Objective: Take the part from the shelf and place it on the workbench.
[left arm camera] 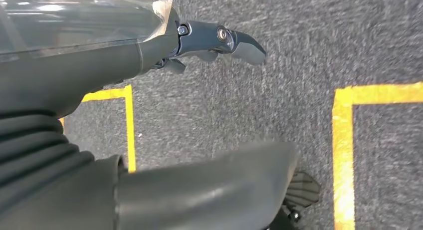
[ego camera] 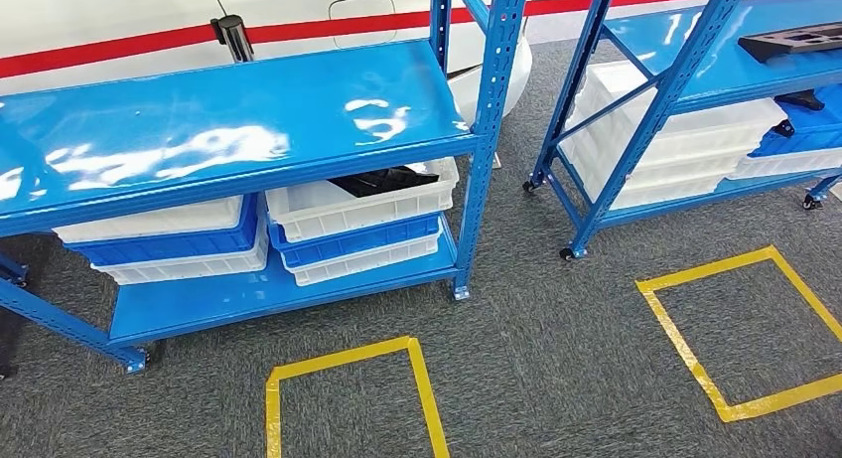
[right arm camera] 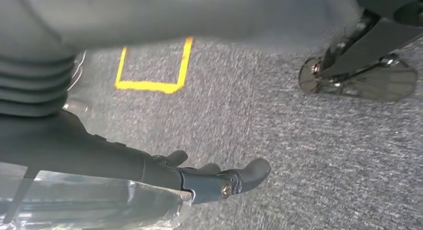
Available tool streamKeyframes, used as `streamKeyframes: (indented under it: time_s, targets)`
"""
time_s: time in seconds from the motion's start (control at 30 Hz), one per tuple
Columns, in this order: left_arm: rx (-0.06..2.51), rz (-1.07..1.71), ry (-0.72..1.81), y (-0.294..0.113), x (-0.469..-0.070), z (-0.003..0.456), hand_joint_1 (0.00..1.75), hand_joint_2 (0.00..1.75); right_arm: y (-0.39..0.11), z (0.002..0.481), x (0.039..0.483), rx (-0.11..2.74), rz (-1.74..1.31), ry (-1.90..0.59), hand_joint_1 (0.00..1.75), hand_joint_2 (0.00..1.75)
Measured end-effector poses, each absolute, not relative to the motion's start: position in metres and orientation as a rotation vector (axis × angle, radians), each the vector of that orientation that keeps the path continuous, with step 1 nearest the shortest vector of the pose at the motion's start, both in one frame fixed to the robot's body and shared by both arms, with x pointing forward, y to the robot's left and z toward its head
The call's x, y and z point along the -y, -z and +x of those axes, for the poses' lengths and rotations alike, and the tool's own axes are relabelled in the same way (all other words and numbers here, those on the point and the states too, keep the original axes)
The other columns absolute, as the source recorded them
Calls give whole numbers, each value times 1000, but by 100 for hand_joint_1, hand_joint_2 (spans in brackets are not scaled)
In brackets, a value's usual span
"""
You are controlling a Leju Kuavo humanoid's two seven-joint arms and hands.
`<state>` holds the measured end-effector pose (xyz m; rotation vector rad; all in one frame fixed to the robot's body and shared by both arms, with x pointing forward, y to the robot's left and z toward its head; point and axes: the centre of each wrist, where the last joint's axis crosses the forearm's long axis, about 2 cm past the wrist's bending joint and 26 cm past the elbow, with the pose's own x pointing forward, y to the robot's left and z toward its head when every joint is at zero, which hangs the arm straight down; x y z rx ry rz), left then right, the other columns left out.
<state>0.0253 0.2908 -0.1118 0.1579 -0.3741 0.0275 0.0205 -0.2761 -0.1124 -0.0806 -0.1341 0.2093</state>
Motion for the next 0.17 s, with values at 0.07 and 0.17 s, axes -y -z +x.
streamKeyframes:
  time_s: [0.07,0.17]
  targets:
    - [360,143,-28,112,-292,23,0,0,112,18,278,144,-69,-187,0,0]
    - [341,121,-30,112,-292,20,0,0,112,15,279,156,-55,-160,0,0]
